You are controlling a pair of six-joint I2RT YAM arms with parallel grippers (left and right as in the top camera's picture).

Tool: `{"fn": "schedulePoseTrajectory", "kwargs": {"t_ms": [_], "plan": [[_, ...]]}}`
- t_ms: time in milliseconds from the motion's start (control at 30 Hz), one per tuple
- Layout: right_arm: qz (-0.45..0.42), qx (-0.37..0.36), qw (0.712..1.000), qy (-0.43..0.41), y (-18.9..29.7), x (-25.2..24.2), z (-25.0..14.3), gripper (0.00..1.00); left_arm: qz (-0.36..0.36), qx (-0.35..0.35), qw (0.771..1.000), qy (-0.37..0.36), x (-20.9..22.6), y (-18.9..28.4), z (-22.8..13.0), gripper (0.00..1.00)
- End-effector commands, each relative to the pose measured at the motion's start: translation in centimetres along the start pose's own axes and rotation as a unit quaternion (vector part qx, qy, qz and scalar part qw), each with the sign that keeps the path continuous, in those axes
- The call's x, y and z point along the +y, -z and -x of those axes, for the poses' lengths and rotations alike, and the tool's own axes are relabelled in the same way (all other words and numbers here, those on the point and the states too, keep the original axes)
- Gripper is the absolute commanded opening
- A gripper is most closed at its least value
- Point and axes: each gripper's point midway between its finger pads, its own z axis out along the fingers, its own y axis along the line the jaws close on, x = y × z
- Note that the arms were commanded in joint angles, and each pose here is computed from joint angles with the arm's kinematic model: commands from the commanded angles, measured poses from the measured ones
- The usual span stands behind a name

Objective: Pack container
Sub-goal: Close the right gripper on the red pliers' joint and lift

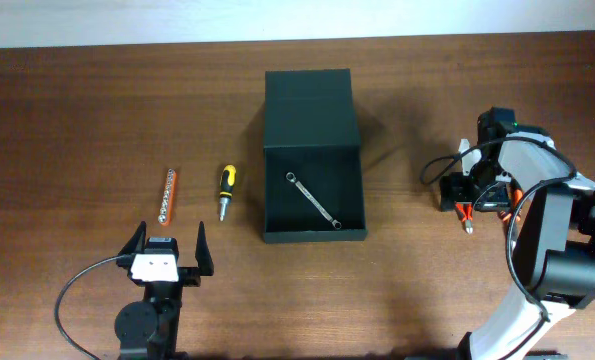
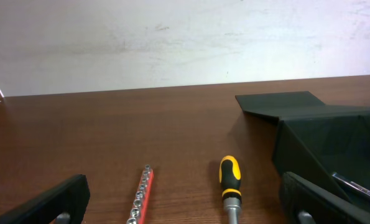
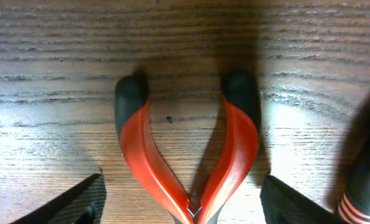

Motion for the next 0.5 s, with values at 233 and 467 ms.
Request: {"fn": "schedulePoseTrajectory", "kwargs": {"t_ms": [233, 467], "plan": [[0.011, 0.011, 1.000, -0.003, -0.72, 0.31, -0.40, 0.63, 0.006, 0.001, 1.000, 0.005, 0.22, -0.02, -0.23, 0.99], [0.011, 0.013, 1.000, -0.003, -0.72, 0.32, -0.51, 0.54, 0.006, 0.001, 1.000, 0.005, 0.22, -0.02, -0.23, 0.99]]}}
